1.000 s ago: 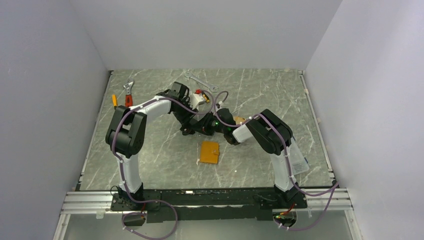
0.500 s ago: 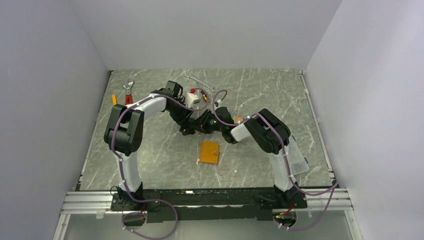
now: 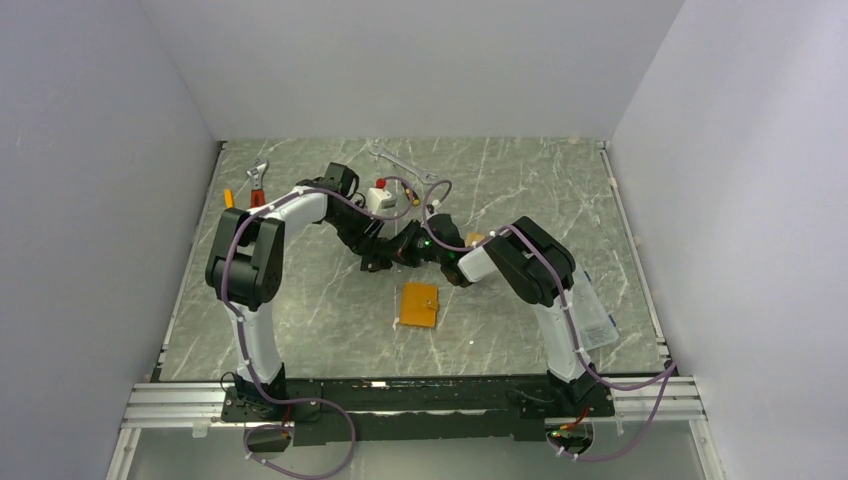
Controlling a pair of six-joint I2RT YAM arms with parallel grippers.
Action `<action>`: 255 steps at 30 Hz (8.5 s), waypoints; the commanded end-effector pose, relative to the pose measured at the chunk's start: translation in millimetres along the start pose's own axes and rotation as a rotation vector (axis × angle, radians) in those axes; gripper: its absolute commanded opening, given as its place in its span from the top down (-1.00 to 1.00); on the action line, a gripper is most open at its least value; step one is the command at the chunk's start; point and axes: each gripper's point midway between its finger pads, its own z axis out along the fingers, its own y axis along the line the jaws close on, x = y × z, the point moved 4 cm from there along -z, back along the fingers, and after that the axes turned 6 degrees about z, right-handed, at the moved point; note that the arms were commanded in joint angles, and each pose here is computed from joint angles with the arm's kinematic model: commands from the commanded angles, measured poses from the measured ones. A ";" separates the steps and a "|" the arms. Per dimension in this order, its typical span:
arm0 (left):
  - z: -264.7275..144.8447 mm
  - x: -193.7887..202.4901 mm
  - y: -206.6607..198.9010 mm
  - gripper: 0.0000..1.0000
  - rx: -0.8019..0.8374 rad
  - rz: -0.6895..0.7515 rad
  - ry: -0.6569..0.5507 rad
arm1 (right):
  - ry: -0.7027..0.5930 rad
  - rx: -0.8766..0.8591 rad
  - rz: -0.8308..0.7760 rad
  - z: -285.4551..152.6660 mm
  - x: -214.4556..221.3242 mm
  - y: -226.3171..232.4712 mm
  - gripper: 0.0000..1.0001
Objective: Put the credit cards into the card holder
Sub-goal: Pick up the credit card from the center of the board, then open the card holder at the center of the board.
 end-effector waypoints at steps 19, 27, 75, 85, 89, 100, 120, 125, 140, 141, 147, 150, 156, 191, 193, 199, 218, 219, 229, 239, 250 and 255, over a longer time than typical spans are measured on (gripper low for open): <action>-103.3 -15.4 -25.3 -0.43 -0.009 -0.163 -0.303 | -0.033 -0.052 -0.140 -16.7 -6.2 46.3 1.00; -131.1 -24.4 -63.4 -0.42 0.084 -0.323 -0.452 | 0.008 -0.213 -0.208 -58.6 -0.2 92.5 1.00; -166.0 -45.2 -109.4 0.70 0.555 -0.338 -0.714 | 0.278 -0.579 -0.362 -115.4 78.8 183.2 0.95; -141.5 -28.7 -95.2 0.06 0.308 -0.332 -0.605 | 0.176 -0.107 -0.484 -133.3 57.0 127.1 1.00; -119.0 -17.1 -97.6 -0.02 0.200 -0.261 -0.489 | 0.203 0.208 -0.491 -148.4 60.4 71.7 1.00; -114.6 -8.8 -122.7 -0.08 0.006 0.008 -0.433 | 0.279 0.709 -0.552 -147.9 82.5 4.3 1.00; -112.5 -0.9 -125.1 -0.07 0.007 0.043 -0.399 | 0.181 0.886 -0.583 -174.7 55.9 -3.9 1.00; -111.8 -0.3 -124.1 -0.07 0.001 0.051 -0.390 | 0.154 0.873 -0.573 -181.8 49.1 0.4 1.00; -104.7 -14.8 -137.6 -0.08 0.017 0.128 -0.369 | 0.155 0.907 -0.513 -195.3 52.7 -35.8 1.00; -101.1 -16.4 -141.4 -0.09 0.019 0.145 -0.362 | 0.151 0.906 -0.507 -195.5 53.0 -38.6 1.00; -66.3 -21.3 -171.2 -0.52 0.059 0.279 -0.297 | 0.116 0.895 -0.442 -200.9 53.3 -58.0 1.00; -51.6 -21.9 -179.7 -0.54 0.052 0.342 -0.248 | 0.101 0.875 -0.389 -203.8 50.8 -69.3 1.00; -32.5 -32.8 -181.5 -0.52 -0.069 0.252 -0.203 | 0.110 0.800 -0.327 -203.3 51.0 -79.2 1.00; 11.0 -54.6 -174.4 -0.65 -0.520 0.459 -0.085 | 0.105 0.817 -0.177 -232.8 58.9 -148.7 1.00; 6.3 -55.9 -174.3 -0.65 -0.519 0.461 -0.086 | 0.107 0.826 -0.180 -233.6 59.1 -150.8 1.00; -9.5 -56.1 -163.1 -0.63 -0.541 0.440 -0.083 | 0.104 0.848 -0.184 -236.8 59.1 -155.3 1.00; -24.7 -11.2 -112.4 -0.37 -0.516 0.254 -0.002 | 0.094 0.839 -0.186 -234.7 57.2 -152.2 1.00; -23.9 -8.3 -108.6 -0.35 -0.516 0.243 0.005 | 0.093 0.840 -0.184 -235.1 57.4 -152.7 1.00; -10.5 3.6 -110.7 0.60 -0.105 0.025 -0.072 | 0.055 0.772 -0.194 -238.3 55.5 -131.3 1.00; -10.3 1.2 -128.4 0.77 0.006 0.012 -0.118 | 0.009 0.697 -0.212 -240.1 49.2 -99.6 1.00; -26.1 -11.9 -128.8 1.00 -0.015 -0.006 -0.141 | -0.040 0.626 -0.270 -233.5 32.6 -52.8 1.00; -33.8 -18.2 -130.9 1.00 -0.006 -0.024 -0.141 | -0.056 0.573 -0.303 -227.4 26.1 -27.4 1.00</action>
